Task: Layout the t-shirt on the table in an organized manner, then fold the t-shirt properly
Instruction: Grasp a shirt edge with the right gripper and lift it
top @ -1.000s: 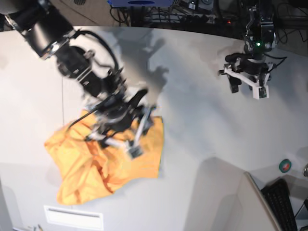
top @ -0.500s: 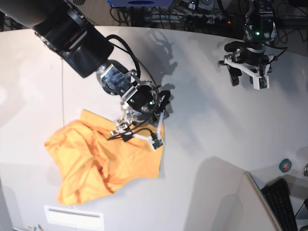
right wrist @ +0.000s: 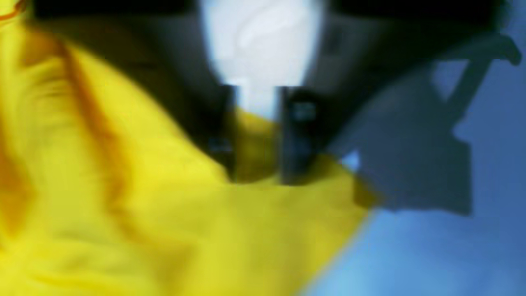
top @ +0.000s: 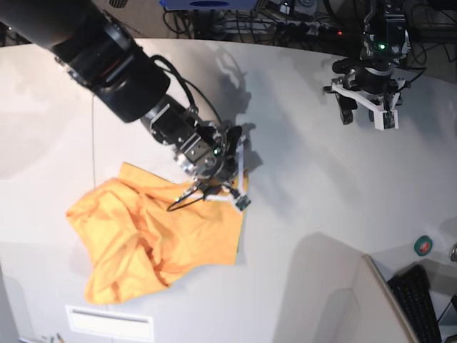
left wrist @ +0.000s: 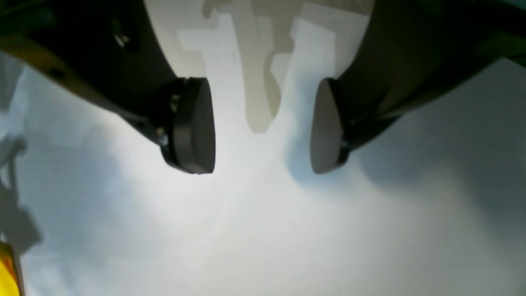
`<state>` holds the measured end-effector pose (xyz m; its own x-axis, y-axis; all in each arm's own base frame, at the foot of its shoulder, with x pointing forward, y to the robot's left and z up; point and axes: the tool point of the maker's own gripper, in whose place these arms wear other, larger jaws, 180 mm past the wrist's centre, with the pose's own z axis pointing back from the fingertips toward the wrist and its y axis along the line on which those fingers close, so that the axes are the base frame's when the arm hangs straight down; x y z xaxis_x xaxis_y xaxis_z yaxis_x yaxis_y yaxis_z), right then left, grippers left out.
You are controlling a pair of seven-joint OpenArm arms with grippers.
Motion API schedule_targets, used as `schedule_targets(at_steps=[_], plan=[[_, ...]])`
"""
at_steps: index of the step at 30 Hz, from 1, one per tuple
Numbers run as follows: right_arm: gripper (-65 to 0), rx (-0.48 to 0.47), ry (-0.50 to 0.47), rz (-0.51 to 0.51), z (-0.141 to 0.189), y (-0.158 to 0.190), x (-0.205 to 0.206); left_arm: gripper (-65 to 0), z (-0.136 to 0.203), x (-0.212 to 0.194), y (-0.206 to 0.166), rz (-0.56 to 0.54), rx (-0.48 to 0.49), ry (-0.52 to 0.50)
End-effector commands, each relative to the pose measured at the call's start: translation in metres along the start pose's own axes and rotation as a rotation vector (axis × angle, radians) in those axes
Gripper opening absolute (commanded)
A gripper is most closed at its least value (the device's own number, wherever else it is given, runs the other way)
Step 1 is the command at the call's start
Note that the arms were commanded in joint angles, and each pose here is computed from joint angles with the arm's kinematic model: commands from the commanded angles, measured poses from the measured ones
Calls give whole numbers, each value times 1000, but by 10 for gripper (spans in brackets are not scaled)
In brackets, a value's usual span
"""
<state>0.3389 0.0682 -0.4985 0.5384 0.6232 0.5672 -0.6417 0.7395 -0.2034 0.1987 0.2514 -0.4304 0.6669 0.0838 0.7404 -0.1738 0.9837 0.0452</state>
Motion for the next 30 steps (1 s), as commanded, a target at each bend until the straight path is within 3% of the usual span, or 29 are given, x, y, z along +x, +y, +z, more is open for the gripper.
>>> schedule_targets(at_steps=[1,6,13,16,20,22,27,30], plan=[[-650,50,26,-5,3,16,-2,-298,2,12,3,-9,6,-40],[-650,118,-79,-45,32,56,21,-298,0,14,5,-9,10,-45],[-650,161,-198,-91,85,71,69,-298,1,29,37,15,91,-84],[-650,116,-255,-61,107,62,89,-298,2,34,40,2,68,-95],[-650,-11,-337,2,139,36,116,-298,4,36,32,-27,-8,-103],[-650,-68,-318,30,139,24,116,-298,4,36,29,-34,-25,-103],[-639,-49,-143,71,99,36,71,-298,4,36,28,-34,-28,-103],[-323,-26,-87,86,82,48,49,-298,4,36,28,-33,-29,-104]])
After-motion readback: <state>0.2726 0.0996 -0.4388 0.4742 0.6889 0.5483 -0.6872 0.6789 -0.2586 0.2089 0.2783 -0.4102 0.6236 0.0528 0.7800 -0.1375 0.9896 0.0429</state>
